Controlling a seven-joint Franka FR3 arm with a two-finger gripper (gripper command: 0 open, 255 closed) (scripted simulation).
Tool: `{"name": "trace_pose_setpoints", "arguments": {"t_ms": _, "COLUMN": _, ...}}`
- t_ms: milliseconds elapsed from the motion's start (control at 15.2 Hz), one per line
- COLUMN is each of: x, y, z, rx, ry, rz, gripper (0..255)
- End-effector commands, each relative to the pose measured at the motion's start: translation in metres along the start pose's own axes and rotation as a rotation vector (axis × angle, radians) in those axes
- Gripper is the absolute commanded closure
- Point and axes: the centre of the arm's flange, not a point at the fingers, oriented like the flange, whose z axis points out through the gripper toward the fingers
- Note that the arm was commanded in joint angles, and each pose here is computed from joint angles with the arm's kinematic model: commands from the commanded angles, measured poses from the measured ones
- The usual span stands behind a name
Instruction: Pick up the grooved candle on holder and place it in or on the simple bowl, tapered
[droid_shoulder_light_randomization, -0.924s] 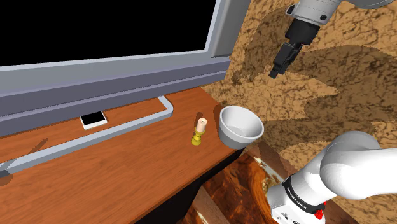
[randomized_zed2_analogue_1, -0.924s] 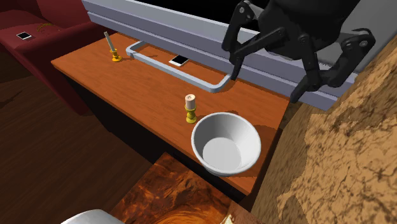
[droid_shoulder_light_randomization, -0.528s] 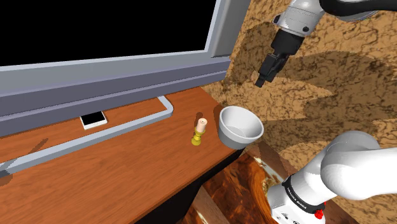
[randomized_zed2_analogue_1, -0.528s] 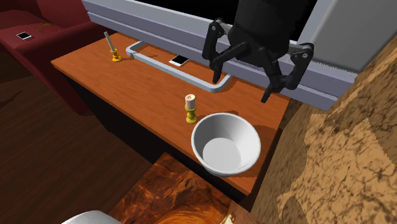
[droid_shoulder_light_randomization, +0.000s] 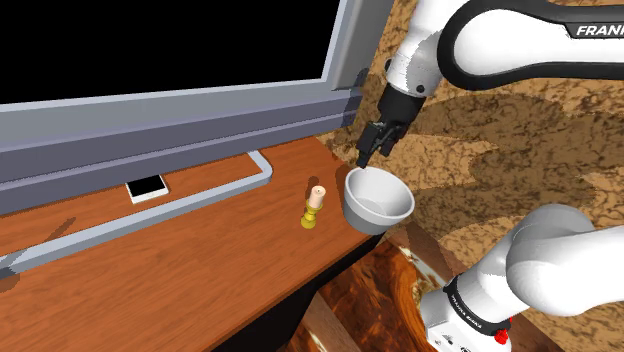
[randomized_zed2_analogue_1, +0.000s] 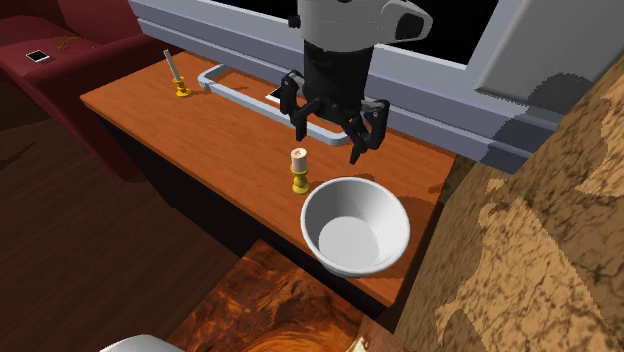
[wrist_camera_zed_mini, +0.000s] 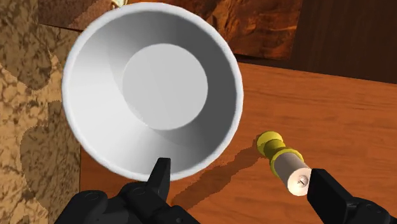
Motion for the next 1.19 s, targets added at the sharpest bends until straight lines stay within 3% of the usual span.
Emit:
{"name": "trace_pose_setpoints", "arguments": {"t_ms": 0, "x": 0.003, "y": -0.02, "z": 0.019, "rx": -0.009, "ry": 0.006, "rz": 0.012, "gripper": 0}}
{"name": "trace_pose_setpoints", "arguments": {"t_ms": 528, "x": 0.032, "y": -0.094, "z": 0.093, "rx": -0.046, "ry": 0.02, "rz": 0.052, "gripper": 0}}
{"name": "trace_pose_setpoints", "arguments": {"t_ms": 1122, "x": 0.033, "y": -0.092, "z": 0.133, "rx": -0.046, "ry": 0.02, "rz": 0.052, "gripper": 0}}
